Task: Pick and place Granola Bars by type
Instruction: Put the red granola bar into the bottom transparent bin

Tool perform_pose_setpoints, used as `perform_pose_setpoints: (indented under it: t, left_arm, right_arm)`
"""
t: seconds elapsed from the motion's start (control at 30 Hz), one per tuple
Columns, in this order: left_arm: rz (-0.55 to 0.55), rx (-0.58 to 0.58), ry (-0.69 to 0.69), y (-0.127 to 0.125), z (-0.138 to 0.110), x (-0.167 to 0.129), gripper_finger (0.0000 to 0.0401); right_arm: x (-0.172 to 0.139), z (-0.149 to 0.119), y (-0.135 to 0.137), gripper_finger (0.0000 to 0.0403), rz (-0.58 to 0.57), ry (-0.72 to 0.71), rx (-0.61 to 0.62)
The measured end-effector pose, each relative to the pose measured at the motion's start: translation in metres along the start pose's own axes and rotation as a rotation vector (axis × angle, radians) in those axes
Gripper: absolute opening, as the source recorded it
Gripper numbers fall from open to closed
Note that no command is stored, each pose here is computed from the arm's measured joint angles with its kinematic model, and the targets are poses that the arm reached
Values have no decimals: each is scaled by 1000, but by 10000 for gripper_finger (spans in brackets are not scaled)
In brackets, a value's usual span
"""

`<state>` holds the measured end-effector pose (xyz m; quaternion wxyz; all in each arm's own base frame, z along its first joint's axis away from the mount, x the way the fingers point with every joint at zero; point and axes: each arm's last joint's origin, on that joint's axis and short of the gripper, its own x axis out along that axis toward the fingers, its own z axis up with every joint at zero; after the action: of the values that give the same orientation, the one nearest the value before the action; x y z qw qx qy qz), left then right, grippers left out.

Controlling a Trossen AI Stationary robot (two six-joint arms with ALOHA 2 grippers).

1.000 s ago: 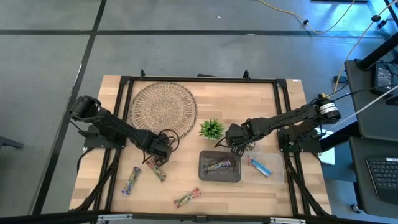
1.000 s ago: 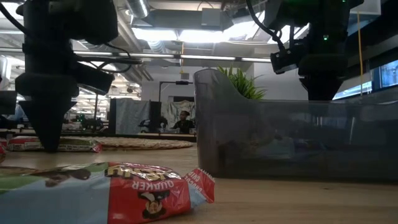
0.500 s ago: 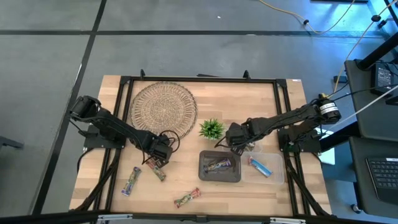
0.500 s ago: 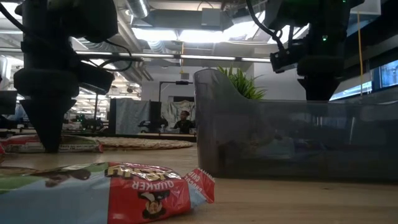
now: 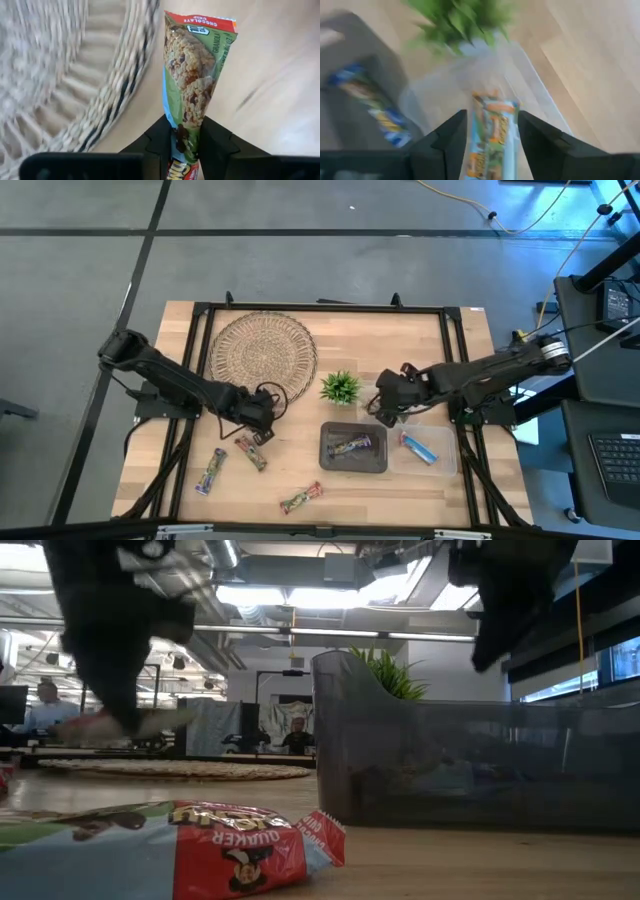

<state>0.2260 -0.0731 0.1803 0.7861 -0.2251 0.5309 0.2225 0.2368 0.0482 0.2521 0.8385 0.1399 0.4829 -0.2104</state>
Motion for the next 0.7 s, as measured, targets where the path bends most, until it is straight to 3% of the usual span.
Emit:
perform_pose_setpoints:
  t: [0.2, 0.43, 0.7]
  left_arm:
    - [-230, -30, -306, -9, 21, -38, 72]
    - [-509, 69, -741, -27, 47, -83, 72]
    - [-680, 168, -1134, -47, 67, -109, 72]
  right_arm:
    - [-28, 16, 15, 179, 218, -271, -71]
    - [-50, 35, 46, 179, 431, -625, -273]
    - [-44, 46, 68, 179, 494, -785, -322]
